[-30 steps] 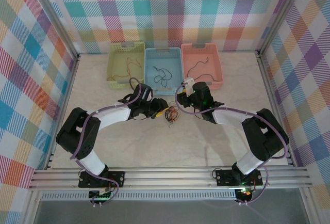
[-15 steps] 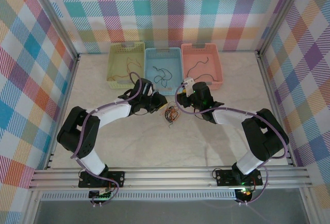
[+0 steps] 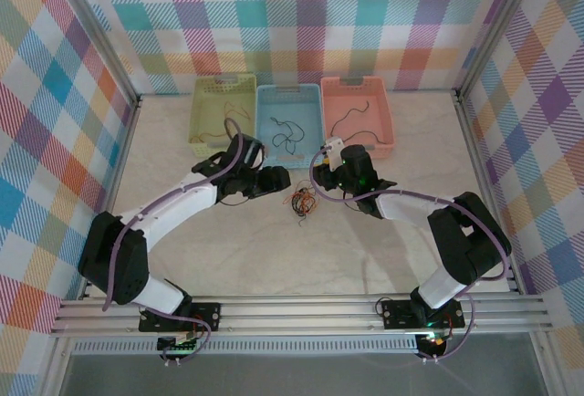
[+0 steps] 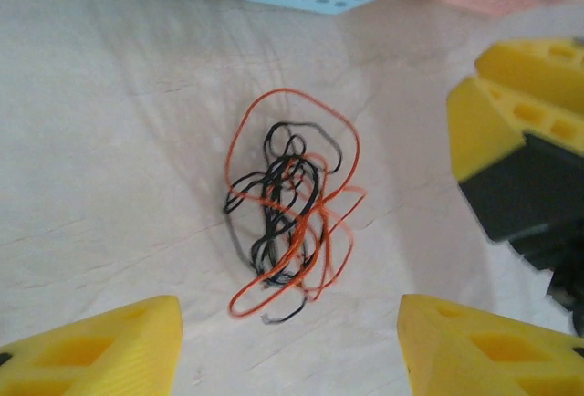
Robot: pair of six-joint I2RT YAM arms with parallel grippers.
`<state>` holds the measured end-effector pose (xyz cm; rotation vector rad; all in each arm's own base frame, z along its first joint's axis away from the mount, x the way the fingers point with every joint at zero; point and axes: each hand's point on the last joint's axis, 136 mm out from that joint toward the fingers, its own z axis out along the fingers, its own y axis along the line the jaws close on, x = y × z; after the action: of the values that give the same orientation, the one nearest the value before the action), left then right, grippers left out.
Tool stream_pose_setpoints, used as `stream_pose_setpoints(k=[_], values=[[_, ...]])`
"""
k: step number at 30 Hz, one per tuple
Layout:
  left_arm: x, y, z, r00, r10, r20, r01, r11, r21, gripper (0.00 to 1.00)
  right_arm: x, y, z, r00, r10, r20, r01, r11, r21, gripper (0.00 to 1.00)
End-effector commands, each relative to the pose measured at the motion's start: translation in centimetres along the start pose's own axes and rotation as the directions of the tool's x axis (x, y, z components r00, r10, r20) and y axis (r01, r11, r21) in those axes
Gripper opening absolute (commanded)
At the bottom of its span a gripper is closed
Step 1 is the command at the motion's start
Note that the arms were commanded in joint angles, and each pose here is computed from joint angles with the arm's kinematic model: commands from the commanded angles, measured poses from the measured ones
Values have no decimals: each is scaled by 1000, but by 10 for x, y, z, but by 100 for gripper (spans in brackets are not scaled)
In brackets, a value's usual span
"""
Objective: Untangle the cables
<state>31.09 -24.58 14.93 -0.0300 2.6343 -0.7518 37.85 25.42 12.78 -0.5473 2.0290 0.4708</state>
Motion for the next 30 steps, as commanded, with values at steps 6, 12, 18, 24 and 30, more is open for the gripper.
stream_pose_setpoints(k=[6, 12, 18, 24, 30], values=[[42, 5, -1, 911, 336, -238, -369, 923, -107, 66, -10, 1, 2, 1000, 10, 14, -10, 1000, -12, 38], [38, -4, 25, 876, 405, -261, -431, 901, -49, 66, -9, 1, 2, 1000, 11, 13, -10, 1000, -13, 39], [38, -7, 46, 861, 414, -294, -438, 899, -16, 65, -10, 1, 2, 1000, 12, 14, -11, 1000, -14, 39], [40, -7, 54, 858, 404, -316, -430, 903, -12, 56, -9, 1, 2, 1000, 11, 12, -11, 1000, -13, 40], [38, -4, 58, 865, 386, -321, -417, 908, -31, 26, -9, 1, 3, 1000, 12, 10, -12, 1000, -13, 40]])
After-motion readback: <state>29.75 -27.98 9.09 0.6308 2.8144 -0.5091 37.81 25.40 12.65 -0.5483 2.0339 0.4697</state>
